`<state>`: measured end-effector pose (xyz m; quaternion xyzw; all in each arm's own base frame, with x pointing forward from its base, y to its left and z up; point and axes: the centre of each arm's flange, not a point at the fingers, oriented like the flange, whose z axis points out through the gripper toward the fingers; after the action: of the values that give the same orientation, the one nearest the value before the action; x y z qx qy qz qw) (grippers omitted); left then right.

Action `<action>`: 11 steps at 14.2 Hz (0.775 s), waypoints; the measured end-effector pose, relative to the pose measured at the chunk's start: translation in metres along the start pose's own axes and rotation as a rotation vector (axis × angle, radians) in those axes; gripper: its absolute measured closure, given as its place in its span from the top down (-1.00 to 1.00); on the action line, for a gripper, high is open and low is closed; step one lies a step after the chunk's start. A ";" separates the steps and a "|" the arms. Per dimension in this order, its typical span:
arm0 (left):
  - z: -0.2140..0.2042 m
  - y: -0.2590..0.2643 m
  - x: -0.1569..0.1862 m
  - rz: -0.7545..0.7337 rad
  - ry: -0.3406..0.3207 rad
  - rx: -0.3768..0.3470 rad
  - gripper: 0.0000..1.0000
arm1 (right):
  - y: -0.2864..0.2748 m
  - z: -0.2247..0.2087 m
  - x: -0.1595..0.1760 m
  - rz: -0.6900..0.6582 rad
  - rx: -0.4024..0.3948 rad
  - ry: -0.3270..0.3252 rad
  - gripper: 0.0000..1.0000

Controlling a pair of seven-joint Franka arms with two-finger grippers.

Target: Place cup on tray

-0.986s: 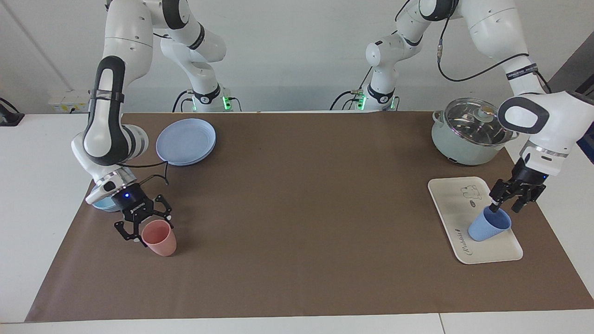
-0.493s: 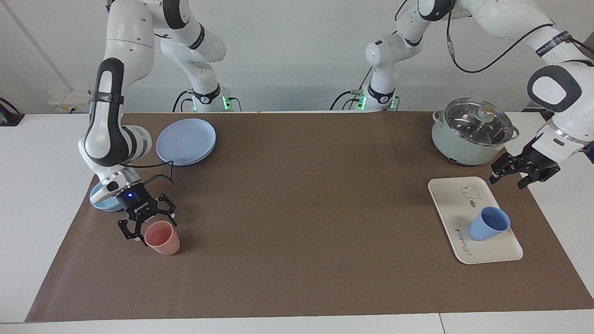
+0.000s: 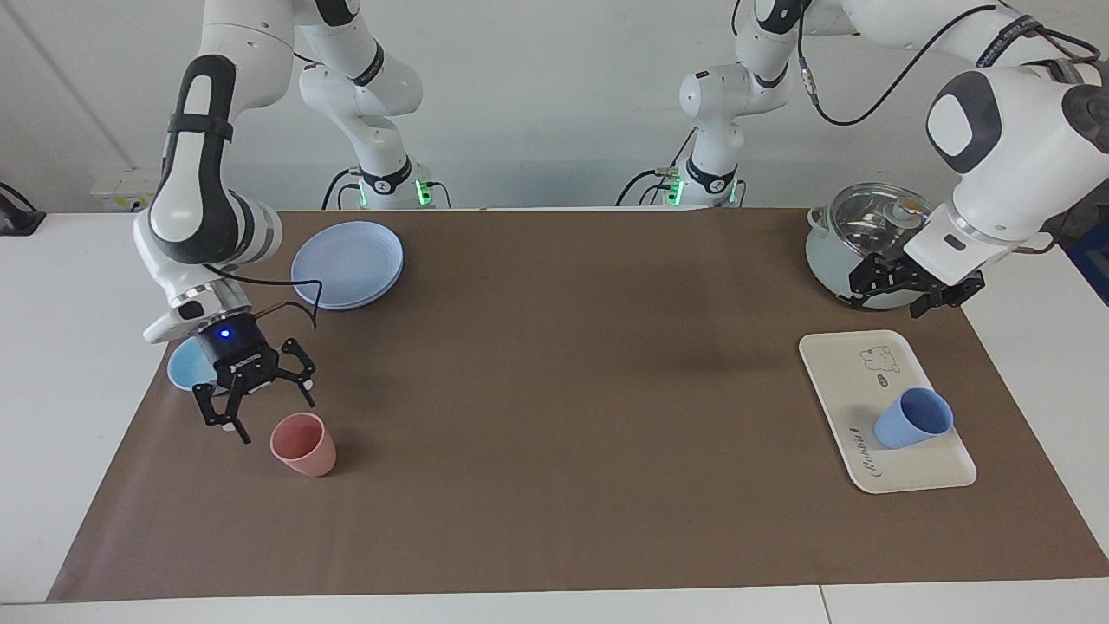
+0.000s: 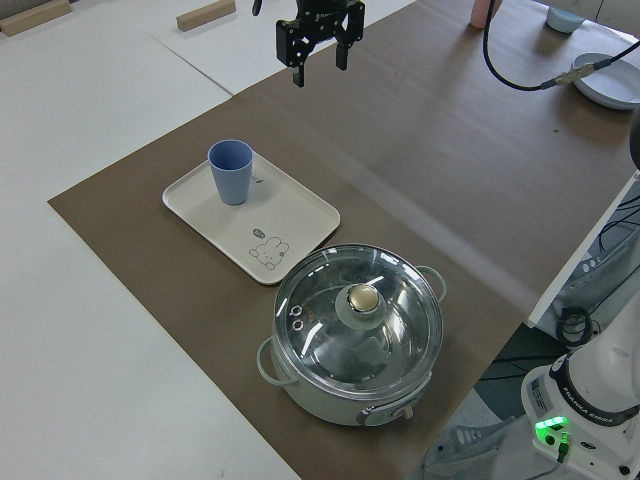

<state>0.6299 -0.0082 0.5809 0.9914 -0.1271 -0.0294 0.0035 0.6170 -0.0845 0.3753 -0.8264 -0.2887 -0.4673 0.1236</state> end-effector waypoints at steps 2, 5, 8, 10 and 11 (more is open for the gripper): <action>-0.036 0.012 -0.021 -0.010 0.030 0.015 0.81 | 0.001 -0.010 0.010 -0.008 0.015 -0.055 1.00; -0.059 0.020 -0.046 -0.016 0.041 0.029 0.89 | 0.002 -0.029 0.038 -0.035 0.024 -0.160 1.00; -0.062 0.024 -0.061 -0.022 0.032 0.034 1.00 | -0.005 -0.053 0.073 -0.056 0.017 -0.295 1.00; -0.061 0.028 -0.074 -0.025 -0.010 0.030 1.00 | -0.015 -0.066 0.095 -0.046 -0.014 -0.393 1.00; -0.059 0.030 -0.081 -0.025 -0.030 0.028 1.00 | -0.023 -0.069 0.105 -0.037 -0.029 -0.439 1.00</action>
<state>0.5476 -0.0167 0.6451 0.9924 -0.1150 -0.0424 -0.0128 0.5967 -0.0603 0.4988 -0.9047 -0.3169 -0.2823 0.0372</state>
